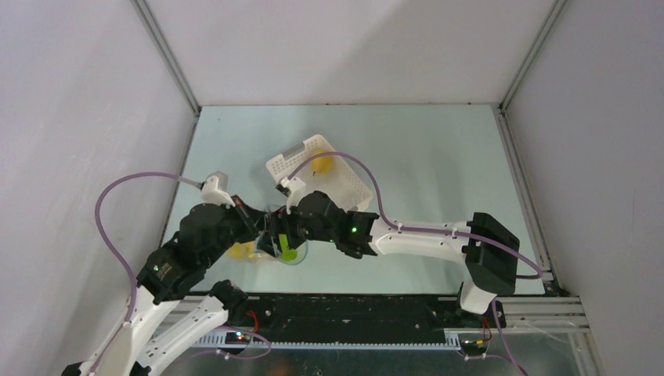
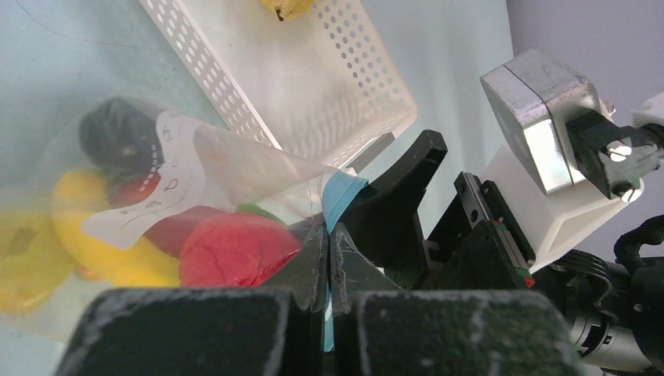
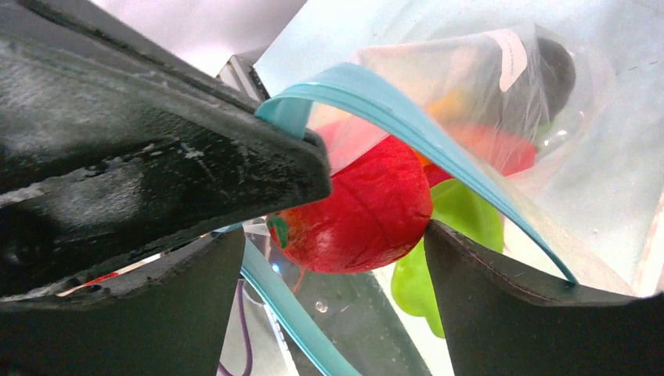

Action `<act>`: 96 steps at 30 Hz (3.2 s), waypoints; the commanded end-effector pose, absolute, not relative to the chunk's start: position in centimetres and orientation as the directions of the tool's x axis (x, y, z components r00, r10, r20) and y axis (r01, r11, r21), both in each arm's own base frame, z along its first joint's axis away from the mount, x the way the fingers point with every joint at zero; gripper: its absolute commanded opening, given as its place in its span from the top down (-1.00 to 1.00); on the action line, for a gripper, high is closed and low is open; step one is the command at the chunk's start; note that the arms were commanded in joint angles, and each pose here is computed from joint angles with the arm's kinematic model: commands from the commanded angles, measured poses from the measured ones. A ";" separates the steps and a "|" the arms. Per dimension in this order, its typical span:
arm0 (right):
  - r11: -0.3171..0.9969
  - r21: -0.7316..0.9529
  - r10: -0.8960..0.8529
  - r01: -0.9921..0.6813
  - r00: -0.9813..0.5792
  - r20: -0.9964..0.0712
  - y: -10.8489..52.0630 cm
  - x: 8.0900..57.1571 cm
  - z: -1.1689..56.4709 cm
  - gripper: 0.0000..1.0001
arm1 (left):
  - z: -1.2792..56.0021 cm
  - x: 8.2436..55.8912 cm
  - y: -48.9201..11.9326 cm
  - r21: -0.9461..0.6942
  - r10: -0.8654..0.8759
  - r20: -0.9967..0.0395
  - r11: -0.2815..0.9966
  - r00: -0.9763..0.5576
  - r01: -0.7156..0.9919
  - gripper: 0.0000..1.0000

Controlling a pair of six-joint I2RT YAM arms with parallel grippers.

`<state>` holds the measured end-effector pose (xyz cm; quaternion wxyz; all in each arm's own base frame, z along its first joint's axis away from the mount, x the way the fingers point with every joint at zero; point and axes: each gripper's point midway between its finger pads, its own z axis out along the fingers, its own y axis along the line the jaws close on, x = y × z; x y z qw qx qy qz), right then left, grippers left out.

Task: Place the food in the zip-top bag and seal the zipper
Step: Place the fake fruit in the zipper food storage bag, then pick up the fake fruit from the bin.

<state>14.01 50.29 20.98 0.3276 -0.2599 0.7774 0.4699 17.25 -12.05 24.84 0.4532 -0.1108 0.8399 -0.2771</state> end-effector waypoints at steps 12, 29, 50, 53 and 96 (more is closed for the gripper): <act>0.491 0.533 -0.032 -0.689 -0.625 -0.780 50.2 15.1 23.0 -0.99 | 27.9 17.2 -11.4 -0.601 -0.490 -0.719 0.794 -0.492 0.087 1.00; 0.524 0.462 0.037 -0.715 -0.523 -0.851 44.9 15.4 30.1 -0.99 | 28.0 17.5 -8.2 -0.564 -0.527 -0.741 0.825 -0.416 -0.040 0.99; 0.867 0.497 0.410 -0.041 -0.511 -0.756 39.0 33.7 20.9 -0.99 | 30.2 16.0 -3.2 -0.520 -0.538 -0.795 0.842 -0.280 -0.142 0.99; 0.876 0.482 0.412 -0.009 -0.506 -0.758 39.5 35.0 20.3 -0.99 | 30.2 16.1 -3.2 -0.513 -0.529 -0.801 0.848 -0.280 -0.136 0.98; 0.882 0.395 0.470 0.255 -0.523 -0.711 40.6 45.5 7.1 -0.99 | 28.5 16.1 -3.3 -0.484 -0.500 -0.812 0.865 -0.301 -0.131 0.96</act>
